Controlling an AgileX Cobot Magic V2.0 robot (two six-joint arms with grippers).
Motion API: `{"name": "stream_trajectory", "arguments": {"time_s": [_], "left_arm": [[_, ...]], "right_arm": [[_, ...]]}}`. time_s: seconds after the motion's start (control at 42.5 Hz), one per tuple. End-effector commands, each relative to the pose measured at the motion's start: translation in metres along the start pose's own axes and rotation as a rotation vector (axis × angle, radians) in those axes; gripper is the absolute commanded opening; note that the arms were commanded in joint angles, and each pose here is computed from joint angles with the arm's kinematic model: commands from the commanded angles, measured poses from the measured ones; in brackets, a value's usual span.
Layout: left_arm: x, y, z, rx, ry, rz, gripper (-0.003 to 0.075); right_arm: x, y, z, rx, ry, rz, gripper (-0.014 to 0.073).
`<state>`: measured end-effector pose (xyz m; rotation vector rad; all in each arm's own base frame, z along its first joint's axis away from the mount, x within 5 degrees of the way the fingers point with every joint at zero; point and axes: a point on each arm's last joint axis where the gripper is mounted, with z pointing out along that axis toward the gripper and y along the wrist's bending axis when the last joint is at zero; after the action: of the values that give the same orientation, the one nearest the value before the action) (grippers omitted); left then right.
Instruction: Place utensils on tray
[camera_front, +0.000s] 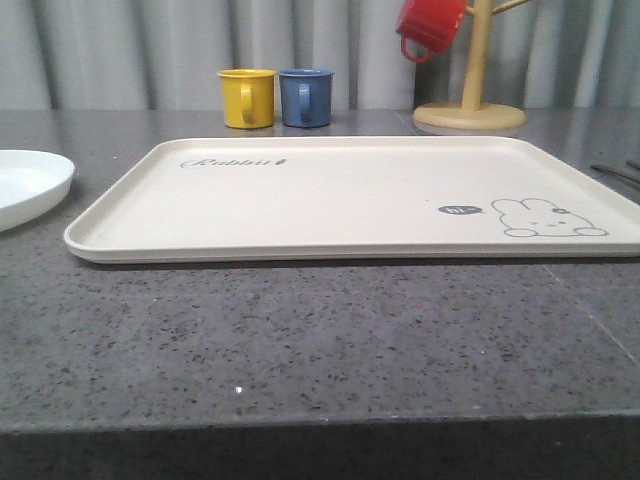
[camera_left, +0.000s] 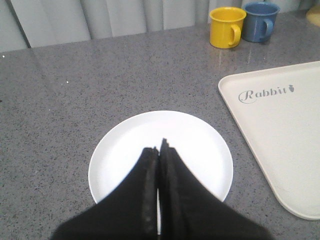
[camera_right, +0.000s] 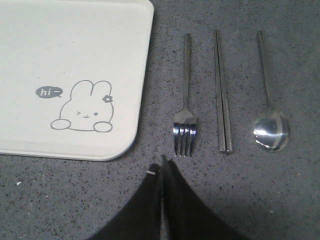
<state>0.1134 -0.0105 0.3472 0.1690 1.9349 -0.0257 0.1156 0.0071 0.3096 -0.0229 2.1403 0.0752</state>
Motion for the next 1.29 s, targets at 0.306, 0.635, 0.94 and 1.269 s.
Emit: {"name": "stream_trajectory", "arguments": {"time_s": [0.306,0.635,0.94,1.269], "left_arm": [[-0.011,0.002,0.023,0.0,0.013,-0.018,0.0459],[-0.008,0.008,0.074,0.01,0.357,0.037,0.046],[-0.008,0.054,0.108,-0.125,0.495,-0.134,0.046],[0.013,0.106,0.131,-0.112,0.481,-0.422,0.046]], "right_arm": [[-0.015,0.0,-0.004,0.007,-0.084,-0.015,0.0522],[-0.016,0.0,-0.004,0.007,-0.087,-0.015,0.0522],[-0.016,0.0,-0.004,0.007,-0.087,-0.015,0.0522],[-0.016,0.0,-0.004,0.007,-0.087,-0.015,0.0522]]}}
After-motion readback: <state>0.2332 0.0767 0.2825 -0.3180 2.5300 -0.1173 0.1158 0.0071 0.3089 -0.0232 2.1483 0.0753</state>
